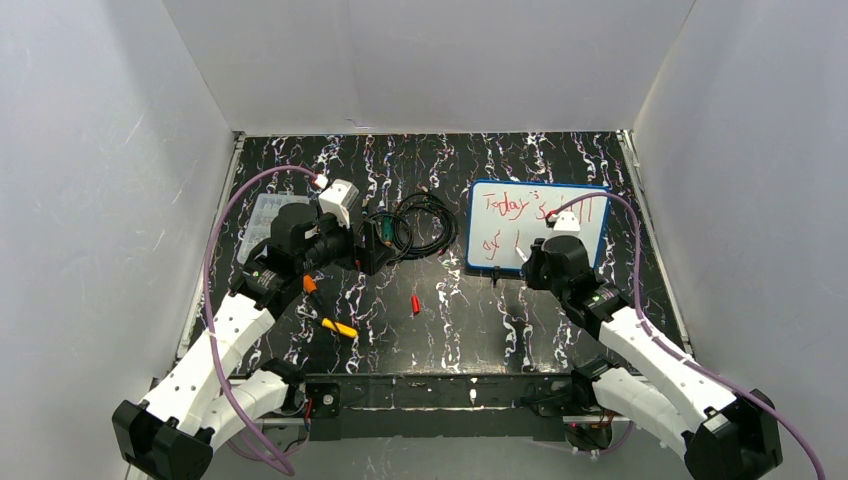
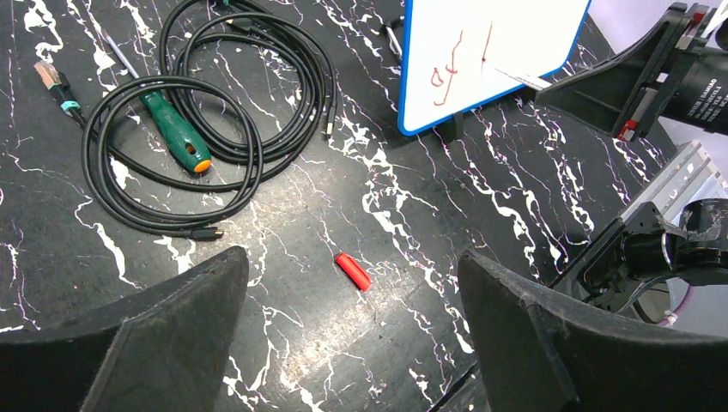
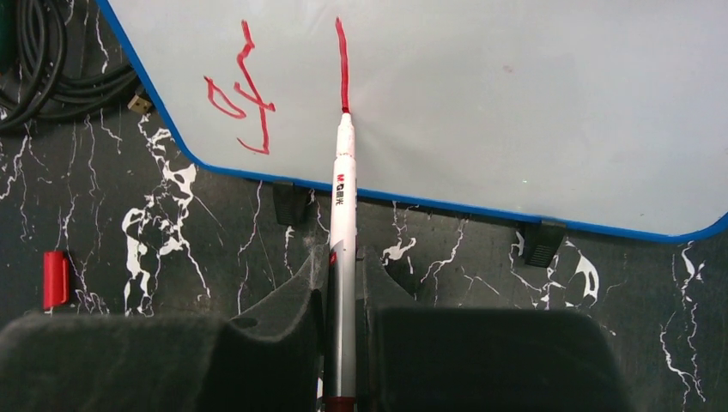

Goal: Write a sentence on the whiteboard

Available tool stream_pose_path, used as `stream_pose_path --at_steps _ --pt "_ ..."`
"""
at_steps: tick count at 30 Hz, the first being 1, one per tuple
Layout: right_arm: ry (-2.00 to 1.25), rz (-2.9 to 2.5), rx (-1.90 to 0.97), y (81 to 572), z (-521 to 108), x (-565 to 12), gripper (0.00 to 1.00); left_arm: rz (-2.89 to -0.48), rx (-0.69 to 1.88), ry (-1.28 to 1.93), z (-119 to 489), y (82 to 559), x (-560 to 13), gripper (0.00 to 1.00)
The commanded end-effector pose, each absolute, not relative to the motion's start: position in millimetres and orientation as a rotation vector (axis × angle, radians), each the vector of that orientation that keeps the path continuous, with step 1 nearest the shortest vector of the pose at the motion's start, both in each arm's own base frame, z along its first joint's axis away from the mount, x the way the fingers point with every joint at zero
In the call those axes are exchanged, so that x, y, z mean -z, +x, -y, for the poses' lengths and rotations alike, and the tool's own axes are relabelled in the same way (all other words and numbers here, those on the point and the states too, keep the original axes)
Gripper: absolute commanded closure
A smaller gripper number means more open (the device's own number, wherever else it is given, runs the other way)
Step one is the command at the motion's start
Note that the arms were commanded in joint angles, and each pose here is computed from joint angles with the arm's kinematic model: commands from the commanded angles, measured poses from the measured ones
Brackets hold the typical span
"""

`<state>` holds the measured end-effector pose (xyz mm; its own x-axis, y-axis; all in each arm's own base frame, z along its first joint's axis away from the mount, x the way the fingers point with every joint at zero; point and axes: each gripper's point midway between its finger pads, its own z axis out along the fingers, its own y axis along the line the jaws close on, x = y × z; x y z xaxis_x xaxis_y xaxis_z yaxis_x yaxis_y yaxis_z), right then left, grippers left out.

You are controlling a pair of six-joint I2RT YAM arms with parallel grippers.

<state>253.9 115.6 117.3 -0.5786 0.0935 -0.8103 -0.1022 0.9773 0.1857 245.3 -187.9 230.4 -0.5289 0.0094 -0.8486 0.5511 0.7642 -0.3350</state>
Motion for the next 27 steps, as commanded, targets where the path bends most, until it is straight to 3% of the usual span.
stream_pose_path --at_steps 1,27 --pt "0.017 -2.239 -0.239 248 -112 -104 0.99 -2.005 0.753 0.426 187 242 -234 0.1" --pt "0.039 -2.055 -0.226 267 -106 -153 0.99 -2.013 0.751 0.424 187 243 -232 0.1"
